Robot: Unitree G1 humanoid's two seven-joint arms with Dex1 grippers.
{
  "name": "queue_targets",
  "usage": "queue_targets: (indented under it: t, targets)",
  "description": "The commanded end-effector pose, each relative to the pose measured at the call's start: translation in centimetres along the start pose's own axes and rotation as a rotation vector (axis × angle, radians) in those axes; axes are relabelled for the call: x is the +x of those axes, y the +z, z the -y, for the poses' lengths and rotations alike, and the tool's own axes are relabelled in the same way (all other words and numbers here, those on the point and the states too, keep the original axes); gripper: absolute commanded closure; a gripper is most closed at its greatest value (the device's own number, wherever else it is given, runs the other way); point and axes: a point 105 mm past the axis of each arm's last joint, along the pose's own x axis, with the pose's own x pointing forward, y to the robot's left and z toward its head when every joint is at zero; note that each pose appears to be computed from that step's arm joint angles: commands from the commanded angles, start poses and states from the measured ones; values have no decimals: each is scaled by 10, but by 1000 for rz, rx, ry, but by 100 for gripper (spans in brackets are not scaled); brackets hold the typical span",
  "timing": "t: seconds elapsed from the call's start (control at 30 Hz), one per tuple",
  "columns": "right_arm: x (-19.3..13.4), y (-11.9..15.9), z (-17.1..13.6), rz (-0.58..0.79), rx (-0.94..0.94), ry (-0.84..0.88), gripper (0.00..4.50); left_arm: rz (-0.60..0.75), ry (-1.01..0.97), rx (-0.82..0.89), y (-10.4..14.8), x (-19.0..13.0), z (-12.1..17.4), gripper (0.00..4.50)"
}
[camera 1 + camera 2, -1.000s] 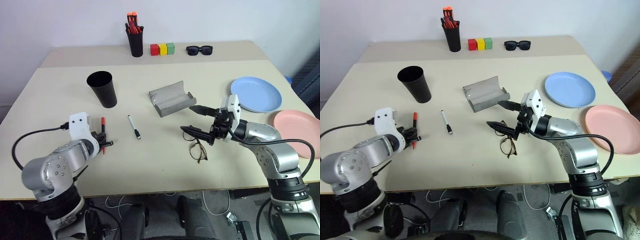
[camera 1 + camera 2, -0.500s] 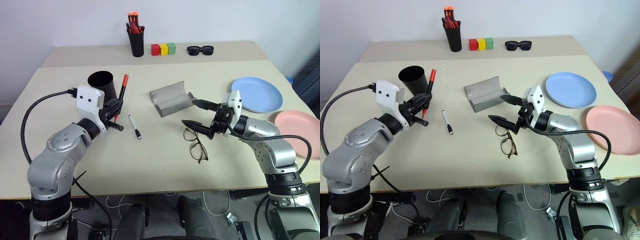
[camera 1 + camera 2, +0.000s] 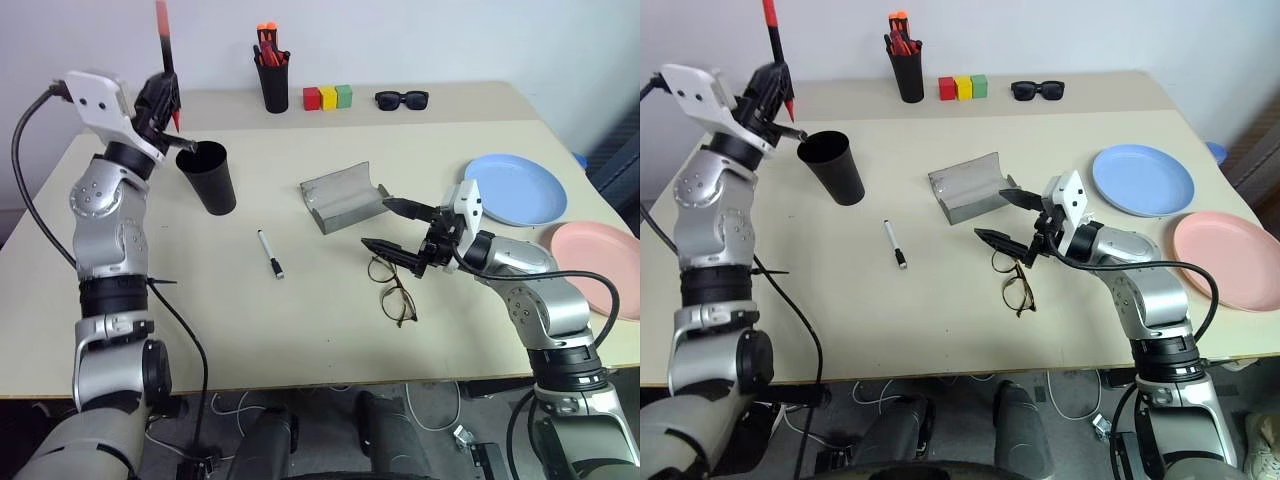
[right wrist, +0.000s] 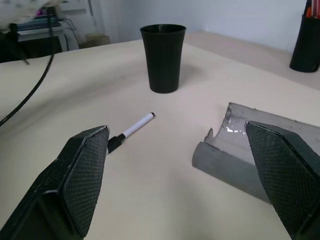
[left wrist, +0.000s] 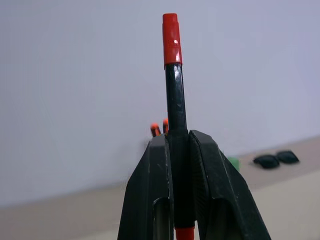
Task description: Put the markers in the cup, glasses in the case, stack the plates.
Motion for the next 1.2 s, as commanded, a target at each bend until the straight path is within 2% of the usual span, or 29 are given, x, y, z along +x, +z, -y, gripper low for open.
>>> queue_targets:
  t: [0.03, 0.27, 0.5, 0.63, 0.8, 0.87, 1.03, 1.13, 1.2]
  targets:
    - [-3, 16, -1, 45, -37, -6, 8, 44, 55, 10, -4, 1, -16, 450]
    - [-5, 18, -1, 41, -40, -11, 8, -2, 84, -66, -45, -10, -16, 450]
    - [-6, 18, -2, 37, -39, -15, 8, -35, 83, -95, -61, -14, -9, 450]
    - [-4, 17, -1, 39, -39, -16, 0, -42, 86, -101, -64, -15, -8, 270]
    - [-3, 17, -1, 39, -41, -19, 0, -19, 61, -111, -61, -15, -5, 11]
    - [-3, 16, 0, 40, -41, -19, 0, -7, 48, -112, -57, -14, -3, 4]
    - [-4, 16, 0, 38, -47, -20, 0, -24, -131, -162, -44, -11, 23, 4]
    - [-9, 14, 2, 25, -56, -25, 0, -110, -200, -281, -27, -27, 44, 4]
    - [-13, 13, 4, 24, -52, -34, 0, -163, -266, -299, -11, -44, 62, 4]
